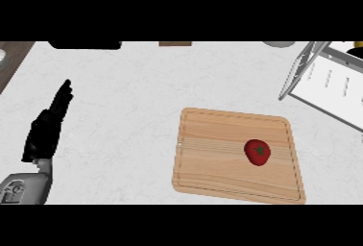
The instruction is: Pick the lemon from the cutting board and place it in the tiered basket
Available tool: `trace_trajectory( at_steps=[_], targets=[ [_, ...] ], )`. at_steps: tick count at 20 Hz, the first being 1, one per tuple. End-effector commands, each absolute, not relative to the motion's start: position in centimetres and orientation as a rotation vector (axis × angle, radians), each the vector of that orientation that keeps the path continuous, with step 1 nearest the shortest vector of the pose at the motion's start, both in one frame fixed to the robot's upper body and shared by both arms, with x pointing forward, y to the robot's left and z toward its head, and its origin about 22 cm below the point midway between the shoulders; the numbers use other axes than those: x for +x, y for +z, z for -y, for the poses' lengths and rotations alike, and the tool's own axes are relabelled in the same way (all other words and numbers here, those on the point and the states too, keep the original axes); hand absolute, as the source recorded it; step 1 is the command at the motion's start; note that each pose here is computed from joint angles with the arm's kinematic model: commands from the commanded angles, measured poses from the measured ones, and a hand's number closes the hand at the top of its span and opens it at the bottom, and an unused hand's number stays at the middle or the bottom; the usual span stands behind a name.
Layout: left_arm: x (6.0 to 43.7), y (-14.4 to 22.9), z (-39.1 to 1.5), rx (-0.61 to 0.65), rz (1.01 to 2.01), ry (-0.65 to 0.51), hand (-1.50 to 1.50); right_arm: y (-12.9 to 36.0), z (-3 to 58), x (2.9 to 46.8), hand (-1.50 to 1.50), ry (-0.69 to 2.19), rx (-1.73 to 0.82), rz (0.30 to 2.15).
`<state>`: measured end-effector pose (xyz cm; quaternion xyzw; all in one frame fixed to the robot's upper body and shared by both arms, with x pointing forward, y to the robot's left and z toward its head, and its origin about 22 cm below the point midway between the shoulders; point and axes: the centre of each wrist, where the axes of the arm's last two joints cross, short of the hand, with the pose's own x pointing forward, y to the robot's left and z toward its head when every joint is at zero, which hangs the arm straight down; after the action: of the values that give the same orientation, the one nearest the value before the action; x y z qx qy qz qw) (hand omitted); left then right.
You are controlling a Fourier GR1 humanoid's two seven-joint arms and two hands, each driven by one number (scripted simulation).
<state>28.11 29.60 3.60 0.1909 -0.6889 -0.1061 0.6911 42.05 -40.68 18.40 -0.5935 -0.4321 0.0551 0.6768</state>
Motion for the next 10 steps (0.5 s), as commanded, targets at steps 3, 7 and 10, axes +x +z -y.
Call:
trace_trajectory(
  at_steps=[3,7,10],
  targets=[
    [28.1,3.7,-29.6,0.437,1.546,-0.231,0.00,19.9,41.7,41.6,-1.50,-0.022,-1.374,1.104],
    [28.2,4.5,-28.8,0.430,1.536,-0.232,0.00,21.9,41.7,40.7,-1.50,-0.089,-1.418,1.162],
    [28.5,3.5,-28.7,0.432,1.539,-0.214,0.00,23.5,42.9,39.6,-1.50,-0.185,-1.438,1.152]
  ],
)
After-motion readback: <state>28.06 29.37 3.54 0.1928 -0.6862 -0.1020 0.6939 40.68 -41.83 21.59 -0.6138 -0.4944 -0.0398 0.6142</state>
